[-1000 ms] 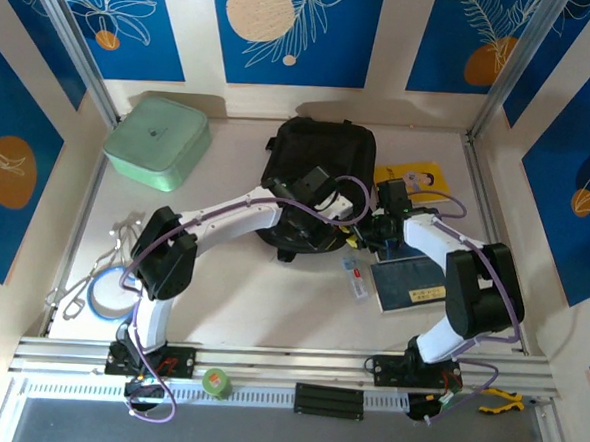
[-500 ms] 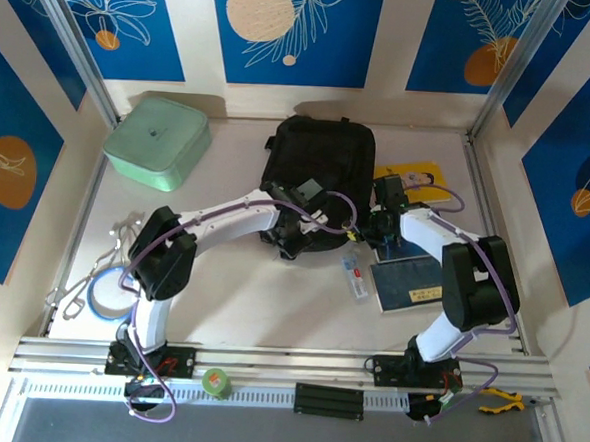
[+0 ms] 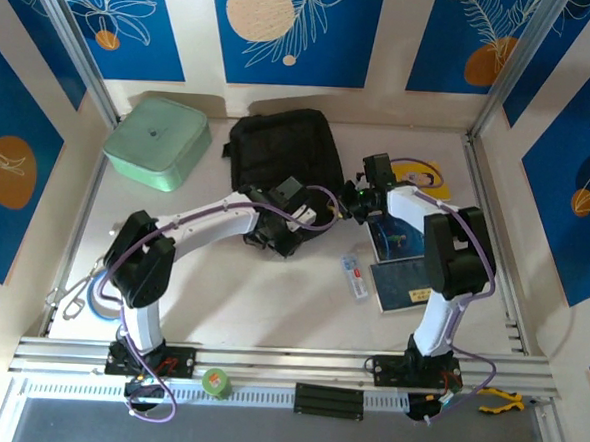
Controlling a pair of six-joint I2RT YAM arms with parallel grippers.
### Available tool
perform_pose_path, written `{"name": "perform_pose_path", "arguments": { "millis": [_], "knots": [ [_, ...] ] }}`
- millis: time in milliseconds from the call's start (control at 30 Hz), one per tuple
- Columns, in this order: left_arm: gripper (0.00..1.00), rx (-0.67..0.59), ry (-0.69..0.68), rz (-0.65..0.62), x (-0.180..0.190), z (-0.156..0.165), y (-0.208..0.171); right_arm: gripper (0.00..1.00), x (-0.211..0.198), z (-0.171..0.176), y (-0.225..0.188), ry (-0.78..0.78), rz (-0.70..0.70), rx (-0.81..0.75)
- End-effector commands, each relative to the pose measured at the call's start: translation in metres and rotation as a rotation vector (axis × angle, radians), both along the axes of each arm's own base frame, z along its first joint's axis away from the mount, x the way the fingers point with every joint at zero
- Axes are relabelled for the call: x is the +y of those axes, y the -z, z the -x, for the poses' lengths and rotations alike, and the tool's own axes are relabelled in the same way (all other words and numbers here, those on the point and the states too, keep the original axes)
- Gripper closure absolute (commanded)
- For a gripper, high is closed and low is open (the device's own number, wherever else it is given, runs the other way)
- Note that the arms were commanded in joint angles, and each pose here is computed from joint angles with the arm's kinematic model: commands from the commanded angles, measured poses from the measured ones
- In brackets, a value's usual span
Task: Pack the student bag
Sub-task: Unzip the student bag at the center of the table.
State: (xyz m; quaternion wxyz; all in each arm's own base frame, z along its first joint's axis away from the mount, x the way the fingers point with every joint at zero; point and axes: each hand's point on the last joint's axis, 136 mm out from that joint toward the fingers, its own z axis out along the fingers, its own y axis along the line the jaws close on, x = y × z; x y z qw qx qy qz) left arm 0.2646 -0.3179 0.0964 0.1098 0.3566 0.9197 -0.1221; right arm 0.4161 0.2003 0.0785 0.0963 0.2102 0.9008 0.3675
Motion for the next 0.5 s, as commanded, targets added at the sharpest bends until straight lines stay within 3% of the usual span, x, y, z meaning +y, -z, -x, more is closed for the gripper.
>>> {"name": "perform_pose_path", "arguments": {
  "millis": [0,100,300,367,467],
  "knots": [
    [1.0,0.035,0.036,0.101,-0.038,0.001,-0.01,0.8,0.003,-0.011,-0.02,-0.022,-0.033,-0.066],
    [1.0,0.005,0.022,0.084,-0.041,-0.011,-0.009,0.58,-0.012,0.001,-0.027,0.036,-0.023,-0.047],
    [1.0,0.003,0.004,0.061,-0.036,-0.012,-0.004,0.31,-0.034,0.047,-0.041,0.105,-0.009,-0.006],
    [1.0,0.012,-0.004,0.05,-0.034,-0.011,-0.003,0.24,-0.033,0.061,-0.04,0.131,-0.012,-0.004],
    [1.0,0.0,-0.023,0.051,-0.032,-0.013,-0.007,0.23,-0.029,0.075,-0.031,0.187,-0.047,0.034]
  ]
}}
